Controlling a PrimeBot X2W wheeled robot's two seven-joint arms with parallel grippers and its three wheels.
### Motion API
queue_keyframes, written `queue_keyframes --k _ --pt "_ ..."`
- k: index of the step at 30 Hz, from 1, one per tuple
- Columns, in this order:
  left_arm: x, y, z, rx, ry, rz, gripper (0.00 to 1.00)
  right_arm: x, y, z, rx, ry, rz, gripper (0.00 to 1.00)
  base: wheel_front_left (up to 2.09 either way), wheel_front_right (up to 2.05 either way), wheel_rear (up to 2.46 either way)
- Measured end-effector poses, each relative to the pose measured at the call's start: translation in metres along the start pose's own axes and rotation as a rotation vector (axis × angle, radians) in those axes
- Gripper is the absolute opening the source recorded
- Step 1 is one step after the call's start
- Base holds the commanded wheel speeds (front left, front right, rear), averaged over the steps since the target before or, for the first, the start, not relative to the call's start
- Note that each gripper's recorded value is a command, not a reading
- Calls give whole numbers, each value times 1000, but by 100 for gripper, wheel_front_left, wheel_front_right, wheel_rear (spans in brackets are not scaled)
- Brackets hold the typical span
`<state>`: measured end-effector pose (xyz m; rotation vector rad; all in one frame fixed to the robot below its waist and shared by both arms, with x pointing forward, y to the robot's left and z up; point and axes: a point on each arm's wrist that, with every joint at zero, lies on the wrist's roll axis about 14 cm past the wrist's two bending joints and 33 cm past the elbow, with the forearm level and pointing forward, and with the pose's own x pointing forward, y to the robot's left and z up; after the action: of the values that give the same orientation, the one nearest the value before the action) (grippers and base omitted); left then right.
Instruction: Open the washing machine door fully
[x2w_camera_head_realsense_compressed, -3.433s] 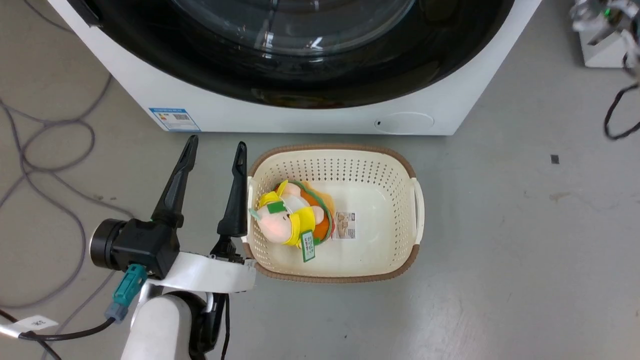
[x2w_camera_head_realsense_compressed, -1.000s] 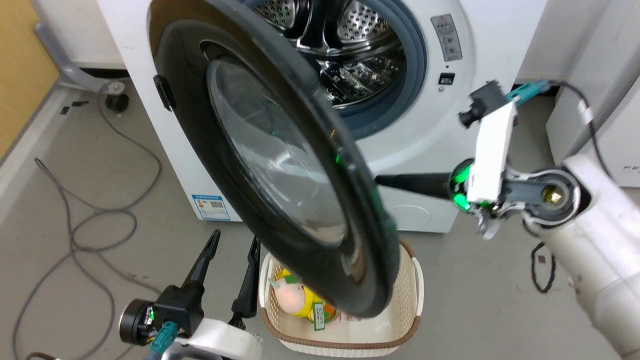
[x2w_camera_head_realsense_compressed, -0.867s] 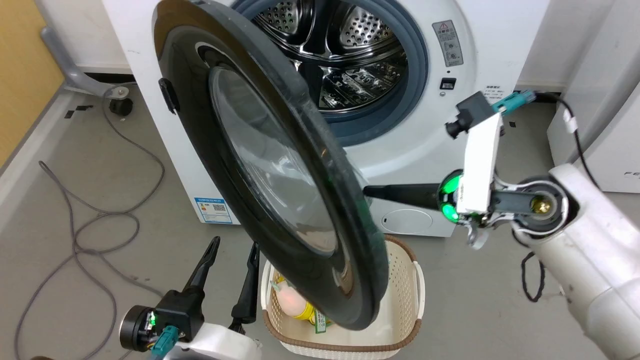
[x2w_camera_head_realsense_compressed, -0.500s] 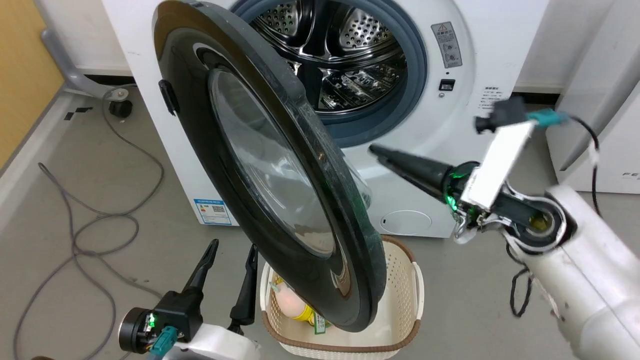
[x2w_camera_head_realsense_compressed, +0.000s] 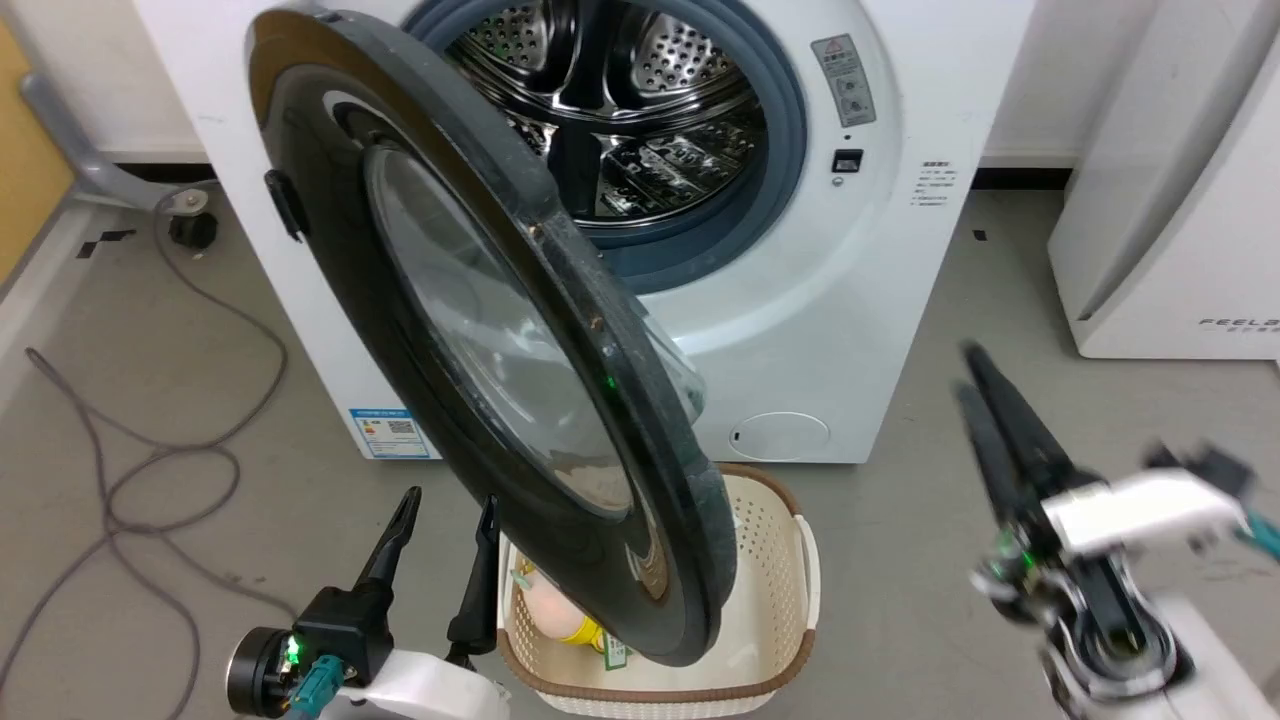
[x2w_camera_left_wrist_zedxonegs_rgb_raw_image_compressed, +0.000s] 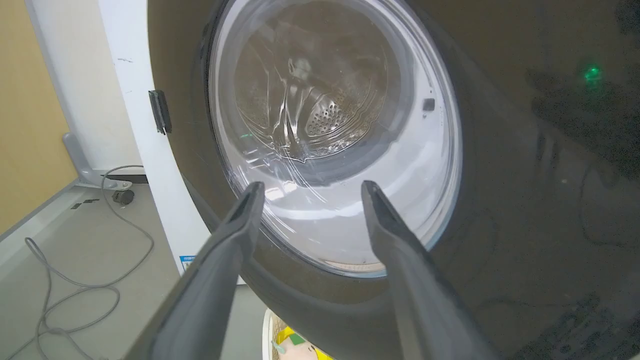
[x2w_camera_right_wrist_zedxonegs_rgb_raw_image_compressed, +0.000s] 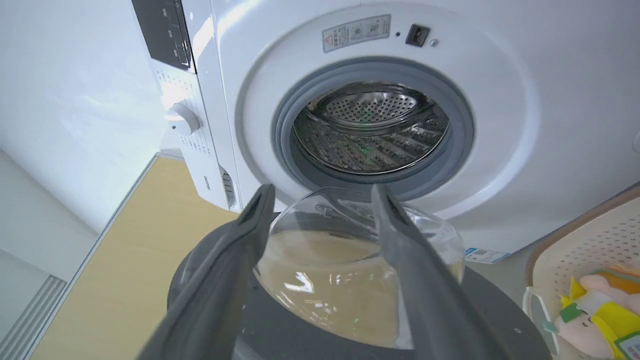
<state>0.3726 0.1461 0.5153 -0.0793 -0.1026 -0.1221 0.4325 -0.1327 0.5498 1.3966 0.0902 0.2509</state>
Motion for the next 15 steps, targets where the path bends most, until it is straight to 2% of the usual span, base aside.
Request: queue_keyframes --k 4,8,10,11,15 --pt "3 -4 -1 -7 2 -8 100 -30 -24 26 -43 -144 -63 100 0 0 0" --pt "6 -7 -1 -10 1 -16 100 -50 -31 42 -59 -229 -81 100 0 0 0" --pt "8 -11 -1 -11 0 -24 100 -71 -41 63 -181 -290 -118 100 0 0 0" --pt "8 -11 -1 -11 0 -24 100 -71 -41 63 -181 -290 -118 100 0 0 0" --pt "10 -14 0 -12 -3 -33 100 -95 -49 89 -368 -371 -165 100 0 0 0"
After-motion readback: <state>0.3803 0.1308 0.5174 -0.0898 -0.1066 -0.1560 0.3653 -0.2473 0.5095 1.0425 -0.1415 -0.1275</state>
